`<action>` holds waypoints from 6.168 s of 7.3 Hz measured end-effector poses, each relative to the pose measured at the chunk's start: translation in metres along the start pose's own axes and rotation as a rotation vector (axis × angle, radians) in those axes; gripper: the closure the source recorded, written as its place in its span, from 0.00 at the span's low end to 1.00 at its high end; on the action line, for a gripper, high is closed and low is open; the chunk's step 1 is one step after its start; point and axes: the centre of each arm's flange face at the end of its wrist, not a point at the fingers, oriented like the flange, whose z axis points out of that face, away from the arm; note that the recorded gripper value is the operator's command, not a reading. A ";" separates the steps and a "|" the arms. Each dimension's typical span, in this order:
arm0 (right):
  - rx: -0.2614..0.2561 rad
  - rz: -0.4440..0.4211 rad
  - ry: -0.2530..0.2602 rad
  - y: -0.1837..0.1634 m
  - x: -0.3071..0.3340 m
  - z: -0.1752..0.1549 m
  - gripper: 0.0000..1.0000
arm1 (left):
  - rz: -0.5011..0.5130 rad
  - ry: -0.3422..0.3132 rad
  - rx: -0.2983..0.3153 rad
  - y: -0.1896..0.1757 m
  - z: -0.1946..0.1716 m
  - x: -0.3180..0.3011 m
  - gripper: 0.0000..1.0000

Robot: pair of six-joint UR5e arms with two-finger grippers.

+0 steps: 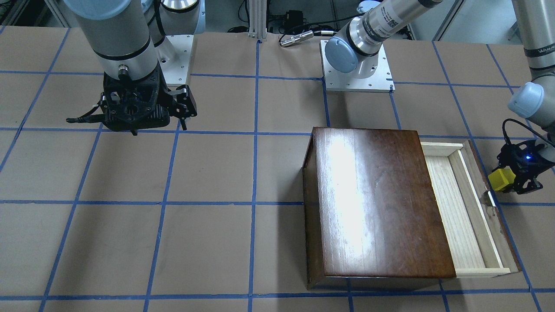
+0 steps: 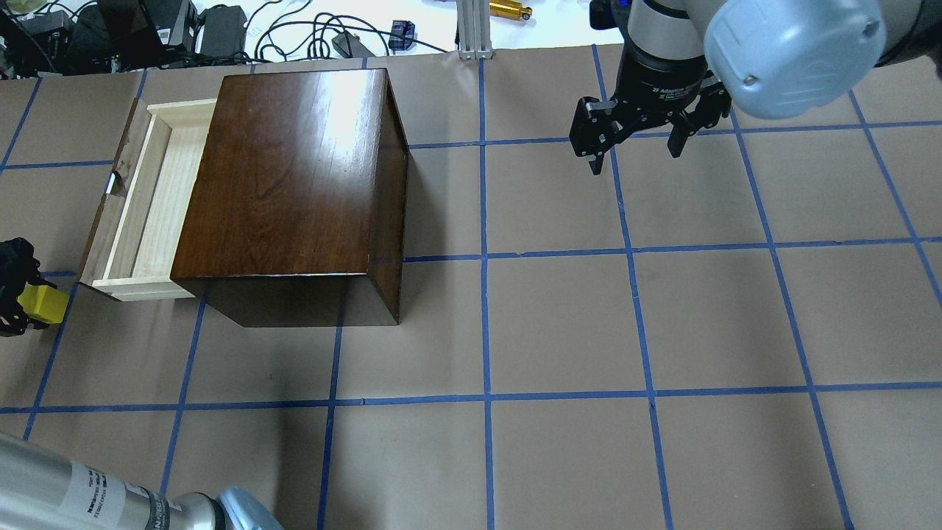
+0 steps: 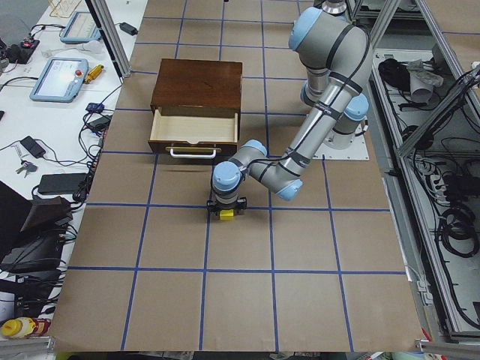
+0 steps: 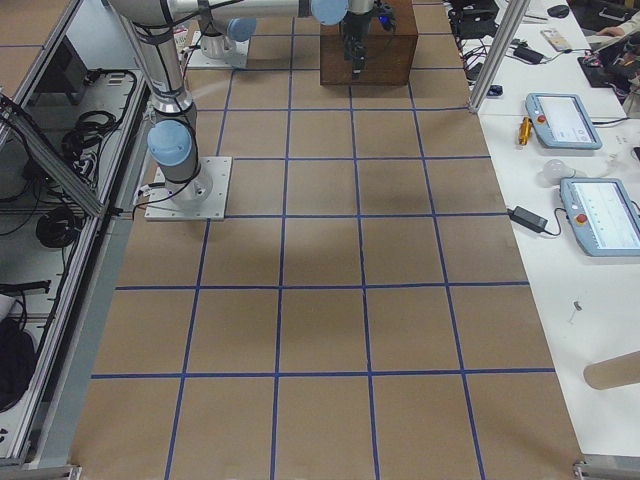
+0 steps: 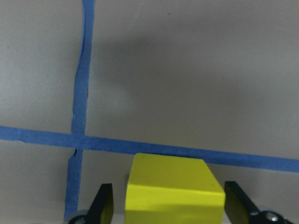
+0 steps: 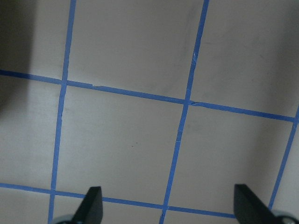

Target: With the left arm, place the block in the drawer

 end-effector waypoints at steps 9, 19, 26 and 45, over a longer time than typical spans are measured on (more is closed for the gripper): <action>0.000 -0.001 0.000 0.000 0.000 0.000 0.00 | 0.018 -0.017 -0.015 0.001 -0.001 -0.001 0.87; 0.000 0.000 0.000 0.000 0.000 0.000 0.00 | -0.027 -0.094 -0.001 -0.075 -0.176 -0.043 1.00; 0.000 -0.001 0.000 0.000 0.000 0.000 0.00 | -0.002 -0.083 0.017 -0.281 -0.196 -0.089 1.00; 0.000 0.000 0.000 0.000 0.000 0.000 0.00 | -0.482 -0.127 0.051 -0.388 -0.319 0.030 0.00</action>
